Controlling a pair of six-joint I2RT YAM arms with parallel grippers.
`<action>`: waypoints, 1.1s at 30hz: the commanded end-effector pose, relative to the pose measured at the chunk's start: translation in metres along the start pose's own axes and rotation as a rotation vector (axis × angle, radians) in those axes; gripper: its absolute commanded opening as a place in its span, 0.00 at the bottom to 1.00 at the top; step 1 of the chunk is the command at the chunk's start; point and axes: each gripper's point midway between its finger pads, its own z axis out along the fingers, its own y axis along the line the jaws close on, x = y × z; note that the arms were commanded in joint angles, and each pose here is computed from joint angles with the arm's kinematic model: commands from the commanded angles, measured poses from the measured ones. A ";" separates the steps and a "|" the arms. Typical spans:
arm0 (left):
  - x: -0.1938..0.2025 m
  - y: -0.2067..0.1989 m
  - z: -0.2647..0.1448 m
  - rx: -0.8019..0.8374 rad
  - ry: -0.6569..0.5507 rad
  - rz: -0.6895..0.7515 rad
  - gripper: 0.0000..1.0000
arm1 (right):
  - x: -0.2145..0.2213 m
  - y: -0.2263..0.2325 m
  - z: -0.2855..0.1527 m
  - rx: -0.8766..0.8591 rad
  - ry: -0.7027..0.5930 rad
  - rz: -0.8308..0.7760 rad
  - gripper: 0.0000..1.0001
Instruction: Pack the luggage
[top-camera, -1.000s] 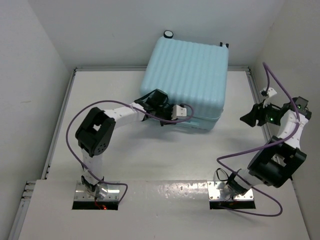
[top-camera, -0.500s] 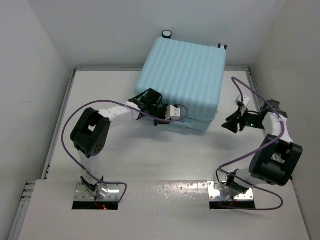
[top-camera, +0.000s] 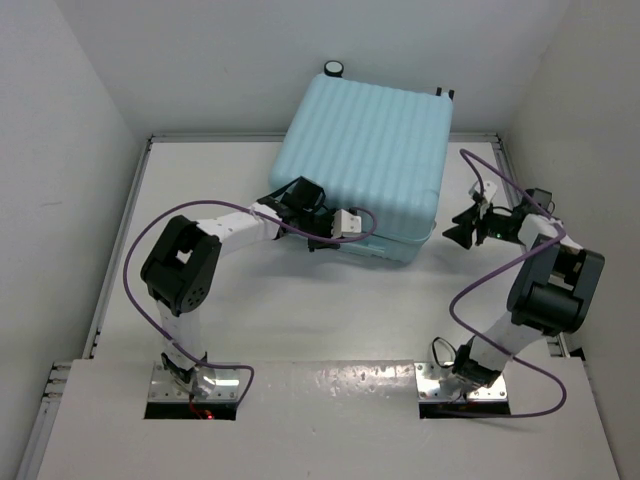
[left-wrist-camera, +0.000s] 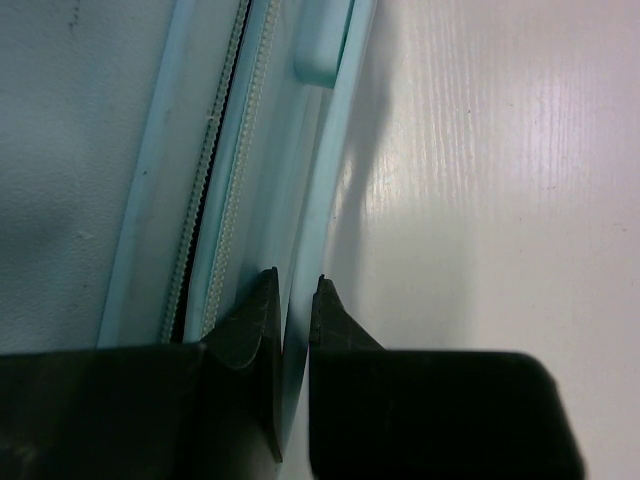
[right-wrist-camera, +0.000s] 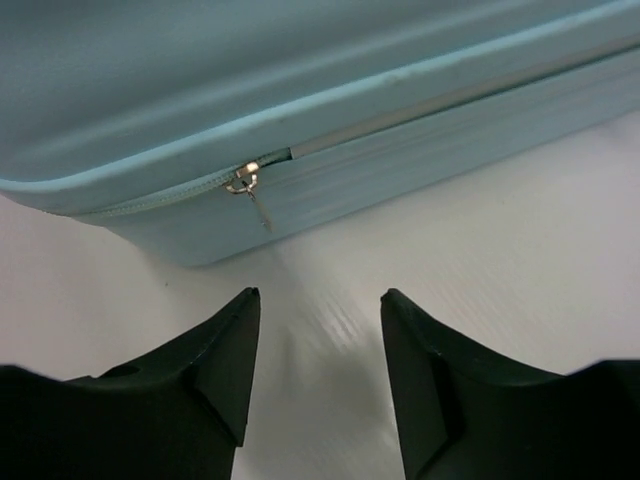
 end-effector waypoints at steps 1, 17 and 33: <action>0.176 0.014 -0.057 -0.272 0.630 -0.374 0.00 | -0.034 -0.006 0.004 -0.086 -0.111 -0.174 0.51; 0.179 0.020 -0.057 -0.307 0.660 -0.416 0.00 | -0.036 0.023 0.017 -0.319 -0.141 -0.268 0.53; 0.173 0.014 -0.044 -0.293 0.664 -0.402 0.00 | -0.046 0.017 0.033 -0.324 -0.179 -0.228 0.48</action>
